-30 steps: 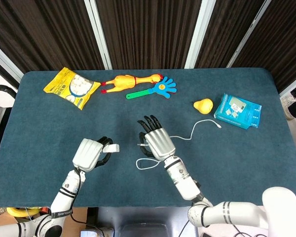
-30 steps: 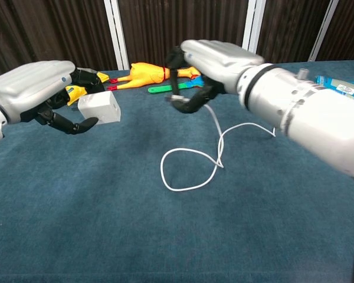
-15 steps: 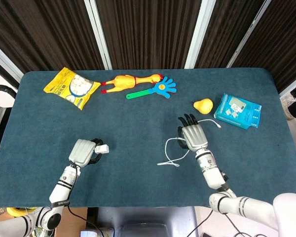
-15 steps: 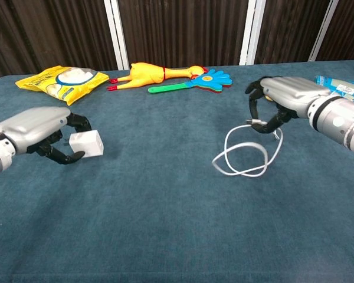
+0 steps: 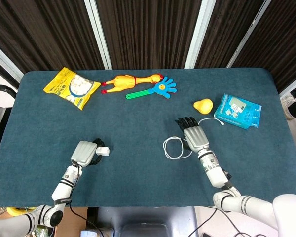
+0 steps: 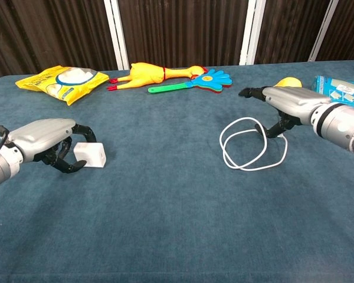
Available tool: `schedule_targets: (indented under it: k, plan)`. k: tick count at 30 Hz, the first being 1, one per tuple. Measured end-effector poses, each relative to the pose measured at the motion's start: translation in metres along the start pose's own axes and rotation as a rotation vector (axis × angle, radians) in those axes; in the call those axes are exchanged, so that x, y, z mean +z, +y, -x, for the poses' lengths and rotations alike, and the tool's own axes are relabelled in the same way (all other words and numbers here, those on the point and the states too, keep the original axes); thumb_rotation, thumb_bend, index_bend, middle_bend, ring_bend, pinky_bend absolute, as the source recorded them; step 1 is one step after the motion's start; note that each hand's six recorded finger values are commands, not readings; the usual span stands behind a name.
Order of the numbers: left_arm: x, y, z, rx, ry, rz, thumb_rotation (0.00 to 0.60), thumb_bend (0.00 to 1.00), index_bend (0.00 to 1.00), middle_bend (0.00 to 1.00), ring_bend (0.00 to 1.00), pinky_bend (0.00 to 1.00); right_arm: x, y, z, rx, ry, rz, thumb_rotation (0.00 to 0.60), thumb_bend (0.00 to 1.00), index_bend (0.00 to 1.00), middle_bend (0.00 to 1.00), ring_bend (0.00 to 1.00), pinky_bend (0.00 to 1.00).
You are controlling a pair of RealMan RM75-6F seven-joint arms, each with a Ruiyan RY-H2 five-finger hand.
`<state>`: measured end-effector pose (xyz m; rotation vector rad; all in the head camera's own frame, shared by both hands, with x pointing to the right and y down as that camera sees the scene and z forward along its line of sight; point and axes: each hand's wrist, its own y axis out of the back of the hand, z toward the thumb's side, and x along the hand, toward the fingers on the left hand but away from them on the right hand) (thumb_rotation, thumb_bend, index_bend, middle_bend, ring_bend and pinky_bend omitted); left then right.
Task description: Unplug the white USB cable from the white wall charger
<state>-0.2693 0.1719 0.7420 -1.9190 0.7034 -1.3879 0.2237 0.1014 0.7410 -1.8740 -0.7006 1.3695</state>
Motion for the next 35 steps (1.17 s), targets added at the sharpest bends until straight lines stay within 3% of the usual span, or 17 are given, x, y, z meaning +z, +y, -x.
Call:
schedule_targets:
  k: [6,9,13,15,19,26,30,35]
  plan:
    - [0.003,0.017,0.01,0.032,-0.019,0.007,0.6,0.44,0.15,0.07,0.45,0.67,-0.003,0.015,-0.01,-0.003,0.018,0.02,0.6,0.46,0.0,0.01,0.0,0.0]
    - [0.0,0.033,0.02,0.057,-0.029,0.012,0.6,0.45,0.14,0.07,0.3,0.6,-0.006,0.026,-0.023,-0.016,0.031,0.025,0.6,0.41,0.0,0.0,0.0,0.0]
    - [-0.017,0.06,0.043,0.106,-0.025,0.024,0.6,0.45,0.12,0.06,0.08,0.31,-0.021,0.045,-0.054,-0.027,0.033,0.017,0.6,0.32,0.0,0.0,0.0,0.0]
    - [-0.03,0.074,0.06,0.135,-0.023,0.037,0.6,0.45,0.1,0.03,0.02,0.17,-0.035,0.056,-0.08,-0.022,0.017,-0.002,0.6,0.28,0.0,0.0,0.0,0.0]
    - [-0.054,0.087,0.103,0.181,-0.025,0.07,0.6,0.45,0.06,0.0,0.0,0.03,-0.066,0.075,-0.142,-0.034,-0.052,-0.041,0.6,0.27,0.0,0.0,0.0,0.0]
    - [-0.095,0.082,0.189,0.253,0.017,0.171,0.6,0.45,0.02,0.0,0.0,0.0,-0.121,0.08,-0.25,-0.146,-0.26,-0.027,0.6,0.27,0.0,0.0,0.0,0.0]
    - [-0.108,0.08,0.212,0.237,0.036,0.136,0.6,0.44,0.02,0.0,0.0,0.0,-0.133,0.086,-0.286,-0.219,-0.286,-0.019,0.6,0.27,0.0,0.0,0.0,0.0]
    - [-0.113,0.078,0.224,0.188,0.037,0.118,0.6,0.44,0.02,0.0,0.0,0.0,-0.133,0.08,-0.293,-0.204,-0.273,-0.034,0.6,0.27,0.0,0.0,0.0,0.0]
